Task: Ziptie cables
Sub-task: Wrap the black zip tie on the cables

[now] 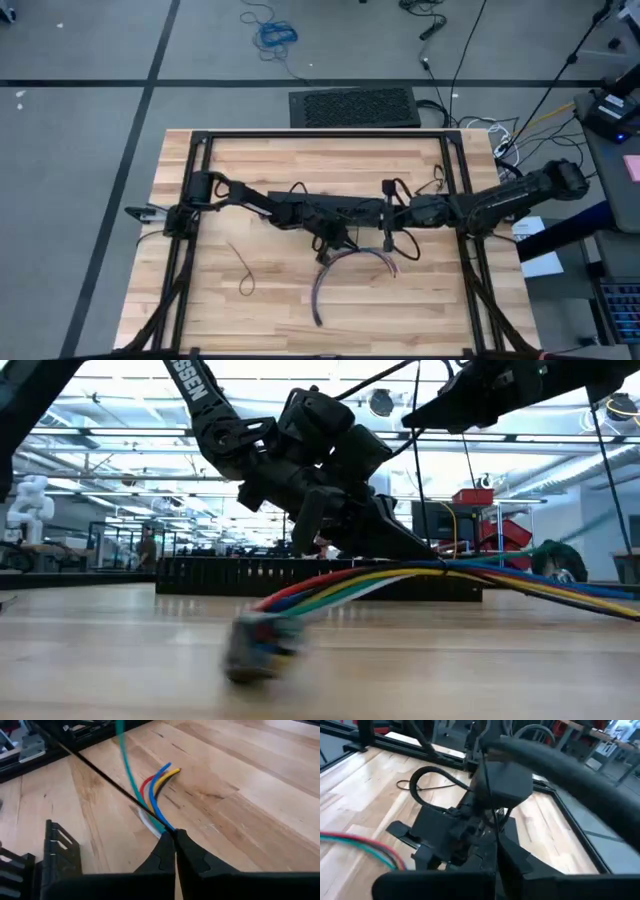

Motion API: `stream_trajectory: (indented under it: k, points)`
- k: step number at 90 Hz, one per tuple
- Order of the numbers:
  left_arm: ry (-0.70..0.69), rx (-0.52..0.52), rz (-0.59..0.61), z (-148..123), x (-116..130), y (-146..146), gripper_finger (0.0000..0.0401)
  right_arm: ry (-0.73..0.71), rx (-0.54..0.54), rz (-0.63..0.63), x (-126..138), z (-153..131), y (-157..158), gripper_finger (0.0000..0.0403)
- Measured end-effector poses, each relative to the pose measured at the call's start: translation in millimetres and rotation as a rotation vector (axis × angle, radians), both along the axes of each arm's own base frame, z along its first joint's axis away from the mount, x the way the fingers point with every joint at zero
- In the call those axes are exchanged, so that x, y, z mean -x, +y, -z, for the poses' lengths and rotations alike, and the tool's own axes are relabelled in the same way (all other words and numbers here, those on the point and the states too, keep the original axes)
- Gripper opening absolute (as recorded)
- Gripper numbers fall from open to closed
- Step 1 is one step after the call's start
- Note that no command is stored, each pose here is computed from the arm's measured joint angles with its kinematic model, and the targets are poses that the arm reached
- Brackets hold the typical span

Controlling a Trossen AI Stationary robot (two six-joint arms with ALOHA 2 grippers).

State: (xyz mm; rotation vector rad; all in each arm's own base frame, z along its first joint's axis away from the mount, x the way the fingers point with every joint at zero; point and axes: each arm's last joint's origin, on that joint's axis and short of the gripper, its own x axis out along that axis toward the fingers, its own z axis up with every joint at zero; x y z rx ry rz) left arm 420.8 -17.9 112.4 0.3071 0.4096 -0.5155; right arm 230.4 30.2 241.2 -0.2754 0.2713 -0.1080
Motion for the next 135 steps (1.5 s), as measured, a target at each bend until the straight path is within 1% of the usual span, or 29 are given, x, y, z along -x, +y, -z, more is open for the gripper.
stream_trajectory:
  k: [38, 50, 55, 65, 77, 83, 90, 96, 101, 110, 117, 121, 126, 135]
  points:
    - [0.002, 0.005, 0.031, 0, 1, -12, 0.0000, -0.010, 0.017, 0.112, 1, 0, -1, 0.0000]
    - [0.027, 0.015, 0.058, 15, -2, -21, 0.0000, -0.024, 0.017, 0.120, 1, -2, -1, 0.0000]
    - [0.050, 0.028, 0.057, 25, -4, -23, 0.0000, -0.031, 0.017, 0.125, 1, -2, -1, 0.0000]
    - [0.072, 0.044, 0.053, 34, -7, -26, 0.0000, -0.026, 0.012, 0.133, 1, -1, -1, 0.0000]
    - [0.040, 0.052, 0.059, 30, -9, -27, 0.0000, -0.028, -0.018, 0.155, 1, 0, -2, 0.0000]
    - [0.029, 0.051, 0.048, 21, -9, -25, 0.0000, 0.014, -0.043, 0.160, 2, 3, -3, 0.0000]
    - [0.061, 0.080, 0.021, 19, -8, -22, 0.0003, 0.083, -0.077, 0.191, 5, 10, -4, 0.0003]
    - [0.072, 0.112, -0.002, 12, -7, -19, 0.0016, 0.143, -0.088, 0.235, 8, 15, -6, 0.0017]
    - [0.073, 0.133, -0.015, 4, -7, -17, 0.0032, 0.209, -0.089, 0.246, 12, 21, -6, 0.0038]
    - [0.074, 0.155, -0.036, -8, -6, -14, 0.0071, 0.300, -0.075, 0.263, 17, 29, -6, 0.0087]
    - [0.081, 0.163, -0.058, -10, -6, -10, 0.0103, 0.348, -0.024, 0.352, 23, 34, -7, 0.0129]
    - [0.092, 0.170, -0.070, -9, -6, -8, 0.0121, 0.345, 0.015, 0.413, 25, 35, -7, 0.0152]
    - [0.111, 0.187, -0.090, -8, -5, -4, 0.0141, 0.298, 0.057, 0.518, 28, 33, -7, 0.0173]
    - [0.154, 0.211, -0.136, -6, -5, 2, 0.0166, 0.250, 0.183, 0.628, 35, 28, -2, 0.0193]
